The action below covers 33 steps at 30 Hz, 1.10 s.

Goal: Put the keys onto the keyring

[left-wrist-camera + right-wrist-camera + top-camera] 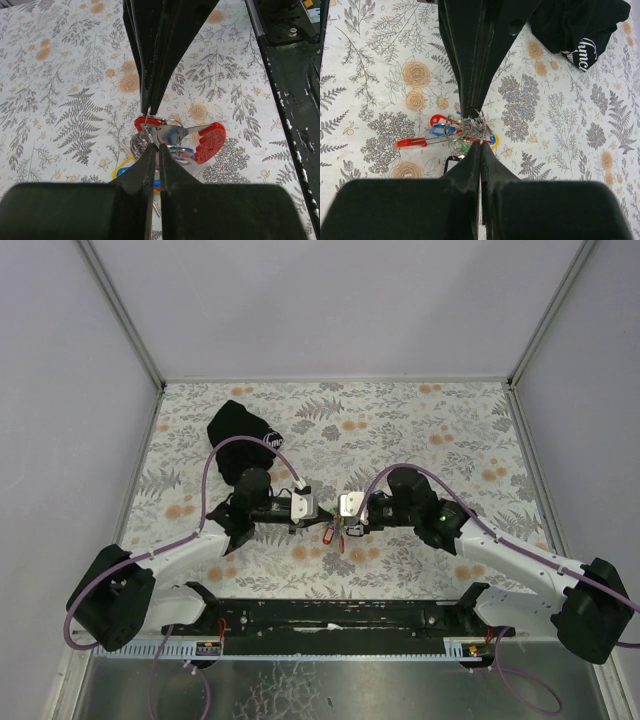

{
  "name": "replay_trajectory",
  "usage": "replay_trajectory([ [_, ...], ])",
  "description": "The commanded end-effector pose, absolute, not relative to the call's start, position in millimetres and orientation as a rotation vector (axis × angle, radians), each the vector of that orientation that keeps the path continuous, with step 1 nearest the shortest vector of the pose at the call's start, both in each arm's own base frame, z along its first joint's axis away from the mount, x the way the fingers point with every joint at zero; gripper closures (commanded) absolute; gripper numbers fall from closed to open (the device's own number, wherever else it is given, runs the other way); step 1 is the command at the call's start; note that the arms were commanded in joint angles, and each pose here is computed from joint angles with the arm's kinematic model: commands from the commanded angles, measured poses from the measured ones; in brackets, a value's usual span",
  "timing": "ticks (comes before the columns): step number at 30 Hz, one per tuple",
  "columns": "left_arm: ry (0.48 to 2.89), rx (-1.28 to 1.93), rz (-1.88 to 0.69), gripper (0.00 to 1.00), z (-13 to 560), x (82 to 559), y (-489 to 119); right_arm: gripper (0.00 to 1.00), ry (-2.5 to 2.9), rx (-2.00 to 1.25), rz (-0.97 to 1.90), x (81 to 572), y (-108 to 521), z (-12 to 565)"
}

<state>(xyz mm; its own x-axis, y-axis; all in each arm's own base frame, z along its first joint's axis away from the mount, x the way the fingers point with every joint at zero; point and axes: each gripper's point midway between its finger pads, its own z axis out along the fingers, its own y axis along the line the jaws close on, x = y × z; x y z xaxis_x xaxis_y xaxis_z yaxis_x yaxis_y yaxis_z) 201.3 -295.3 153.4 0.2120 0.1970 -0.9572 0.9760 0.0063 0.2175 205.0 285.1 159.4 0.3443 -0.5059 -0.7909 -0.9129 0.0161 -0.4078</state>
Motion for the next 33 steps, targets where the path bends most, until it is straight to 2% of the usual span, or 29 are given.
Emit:
replay_trajectory([
  [1,1.122,1.465,-0.935,1.00,165.4,196.5,-299.8,1.00,1.206,-1.650,0.526,206.1,296.6,184.0],
  [33,1.081,1.486,-0.817,1.00,183.8,207.9,-296.1,1.00,1.059,-1.823,0.506,210.8,311.7,195.5],
])
